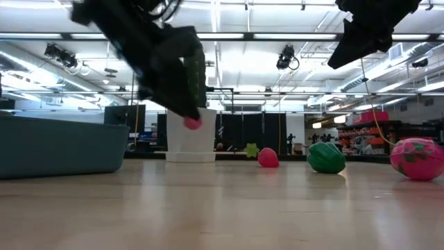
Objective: Pick and placing Produce into tupperware
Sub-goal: Put the pink peach into the blue bin
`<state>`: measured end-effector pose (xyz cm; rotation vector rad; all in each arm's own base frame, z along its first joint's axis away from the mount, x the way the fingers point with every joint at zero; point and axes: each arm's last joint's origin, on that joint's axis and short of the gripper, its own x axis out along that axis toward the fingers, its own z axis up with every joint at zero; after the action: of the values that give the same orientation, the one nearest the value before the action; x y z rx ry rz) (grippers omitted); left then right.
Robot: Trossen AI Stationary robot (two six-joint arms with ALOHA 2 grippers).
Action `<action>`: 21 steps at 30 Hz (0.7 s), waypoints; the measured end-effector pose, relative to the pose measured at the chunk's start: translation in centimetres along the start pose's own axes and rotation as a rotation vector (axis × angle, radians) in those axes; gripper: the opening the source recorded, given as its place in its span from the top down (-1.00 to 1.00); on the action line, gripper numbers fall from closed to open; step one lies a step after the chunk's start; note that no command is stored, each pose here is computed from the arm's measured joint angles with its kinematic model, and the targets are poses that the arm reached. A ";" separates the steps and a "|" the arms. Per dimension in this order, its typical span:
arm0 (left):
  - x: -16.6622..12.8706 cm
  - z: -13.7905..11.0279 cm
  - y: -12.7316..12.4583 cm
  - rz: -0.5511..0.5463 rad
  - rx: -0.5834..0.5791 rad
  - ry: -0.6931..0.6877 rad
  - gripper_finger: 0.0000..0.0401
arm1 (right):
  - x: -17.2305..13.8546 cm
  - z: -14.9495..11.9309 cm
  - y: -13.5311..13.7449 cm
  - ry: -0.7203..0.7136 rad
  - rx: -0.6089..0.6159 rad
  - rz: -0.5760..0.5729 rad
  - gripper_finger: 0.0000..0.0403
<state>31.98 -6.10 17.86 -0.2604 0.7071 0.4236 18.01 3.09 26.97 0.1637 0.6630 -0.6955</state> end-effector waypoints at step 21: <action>-8.1 -5.4 -1.5 0.125 -0.131 0.228 0.81 | 0.0 0.0 0.0 0.000 0.001 0.000 0.37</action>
<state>24.06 -11.80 19.50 -0.3939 0.9234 0.5659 18.01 3.09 26.97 0.1648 0.6625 -0.6958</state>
